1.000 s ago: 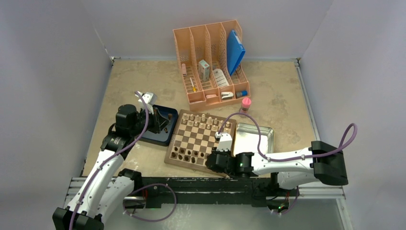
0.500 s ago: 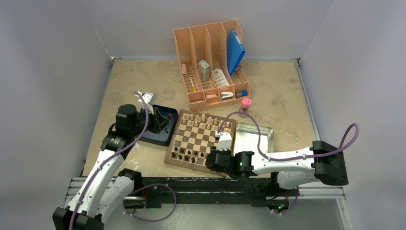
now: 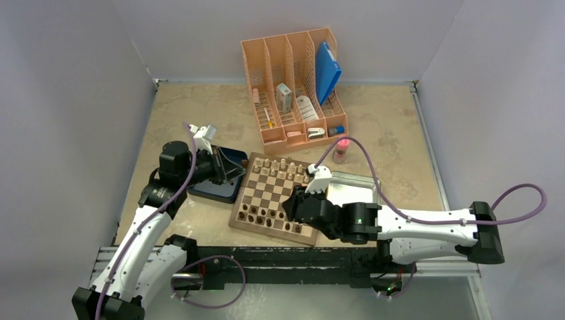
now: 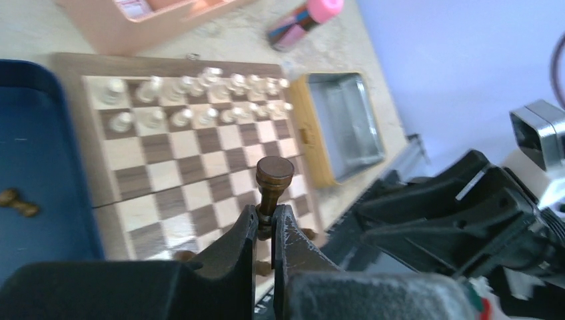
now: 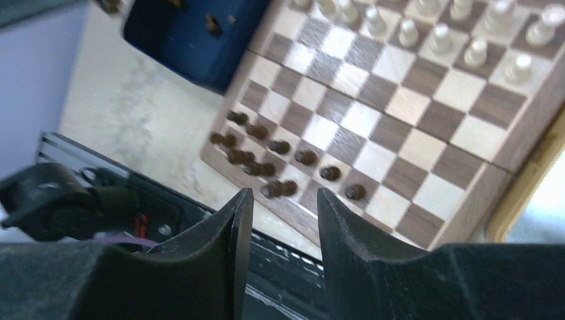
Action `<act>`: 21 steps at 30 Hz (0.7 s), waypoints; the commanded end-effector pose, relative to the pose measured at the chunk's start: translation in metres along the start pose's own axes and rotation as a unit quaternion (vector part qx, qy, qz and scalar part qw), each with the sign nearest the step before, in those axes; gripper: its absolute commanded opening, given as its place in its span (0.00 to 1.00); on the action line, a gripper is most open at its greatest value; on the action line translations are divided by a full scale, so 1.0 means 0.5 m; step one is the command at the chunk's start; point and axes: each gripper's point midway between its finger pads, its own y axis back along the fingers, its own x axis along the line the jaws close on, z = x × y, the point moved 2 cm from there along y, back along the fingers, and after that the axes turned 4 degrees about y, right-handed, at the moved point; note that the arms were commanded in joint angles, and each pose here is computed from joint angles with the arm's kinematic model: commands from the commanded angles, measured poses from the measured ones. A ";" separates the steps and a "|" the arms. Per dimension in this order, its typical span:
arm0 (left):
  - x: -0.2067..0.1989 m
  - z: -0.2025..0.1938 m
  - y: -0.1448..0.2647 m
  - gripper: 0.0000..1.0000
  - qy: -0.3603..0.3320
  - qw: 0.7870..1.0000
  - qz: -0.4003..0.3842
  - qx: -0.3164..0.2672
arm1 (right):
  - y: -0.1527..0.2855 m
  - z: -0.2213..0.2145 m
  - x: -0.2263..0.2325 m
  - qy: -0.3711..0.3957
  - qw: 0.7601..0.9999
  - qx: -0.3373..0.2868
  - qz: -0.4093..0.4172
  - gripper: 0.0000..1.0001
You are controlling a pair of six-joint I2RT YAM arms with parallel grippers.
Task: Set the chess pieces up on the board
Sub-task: Place the chess piece on the chessboard.
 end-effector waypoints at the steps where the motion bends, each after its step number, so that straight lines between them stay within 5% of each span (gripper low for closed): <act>1: -0.109 0.022 0.022 0.00 0.064 0.991 -0.113 0.019 | 0.034 0.127 0.062 -0.004 0.993 -0.111 0.050 0.43; 14: -0.140 -0.019 0.040 0.00 0.329 0.931 -0.137 0.073 | 0.047 0.235 0.173 0.083 0.944 -0.275 0.163 0.43; 21: -0.134 -0.033 0.040 0.00 0.388 0.908 -0.132 0.086 | 0.037 0.240 0.194 0.143 0.924 -0.311 0.171 0.45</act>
